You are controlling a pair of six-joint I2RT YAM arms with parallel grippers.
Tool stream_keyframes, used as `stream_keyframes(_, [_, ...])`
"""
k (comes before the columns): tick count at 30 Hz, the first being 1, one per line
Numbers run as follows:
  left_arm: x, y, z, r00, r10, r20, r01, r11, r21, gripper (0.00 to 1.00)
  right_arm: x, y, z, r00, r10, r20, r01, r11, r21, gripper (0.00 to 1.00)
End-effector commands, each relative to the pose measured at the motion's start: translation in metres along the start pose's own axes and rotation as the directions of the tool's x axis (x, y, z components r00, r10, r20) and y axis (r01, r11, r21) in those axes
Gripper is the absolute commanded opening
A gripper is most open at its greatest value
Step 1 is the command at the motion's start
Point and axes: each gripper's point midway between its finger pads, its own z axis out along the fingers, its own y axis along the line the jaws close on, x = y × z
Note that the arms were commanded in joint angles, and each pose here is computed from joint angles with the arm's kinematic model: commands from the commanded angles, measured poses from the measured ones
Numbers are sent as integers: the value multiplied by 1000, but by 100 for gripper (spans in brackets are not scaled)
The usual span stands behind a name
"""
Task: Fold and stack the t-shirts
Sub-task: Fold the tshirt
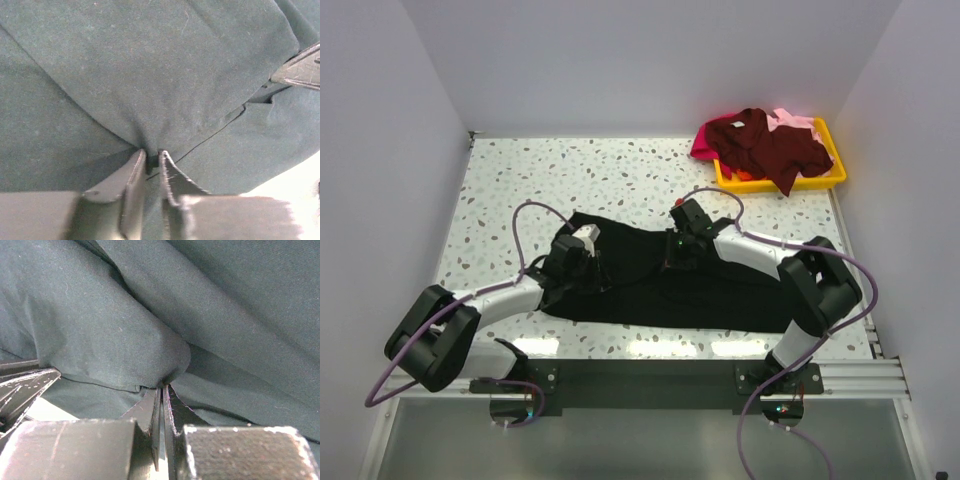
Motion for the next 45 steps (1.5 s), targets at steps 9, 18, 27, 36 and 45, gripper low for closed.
stream_keyframes(9, [-22, -20, -24, 1000, -28, 0, 28, 1000, -12, 0, -12, 4, -26, 997, -16, 71, 16, 1000, -5, 0])
stream_keyframes(18, [-65, -17, -23, 998, -66, 23, 68, 993, -98, 0, -28, 8, -21, 996, -47, 74, 45, 999, 20, 0])
stream_keyframes(27, [-125, -13, 17, 998, -62, 22, 64, 996, -57, 2, -59, 8, -9, 995, -59, 77, 55, 997, 45, 0])
stream_keyframes(36, [-157, 16, 36, 995, -96, 31, 99, 984, -145, 30, -75, -1, 7, 997, -42, 57, 39, 997, 66, 0])
stream_keyframes(45, [-154, 19, 26, 988, -120, 102, 135, 980, -148, 56, -71, -3, 15, 999, -29, 43, 26, 998, 58, 0])
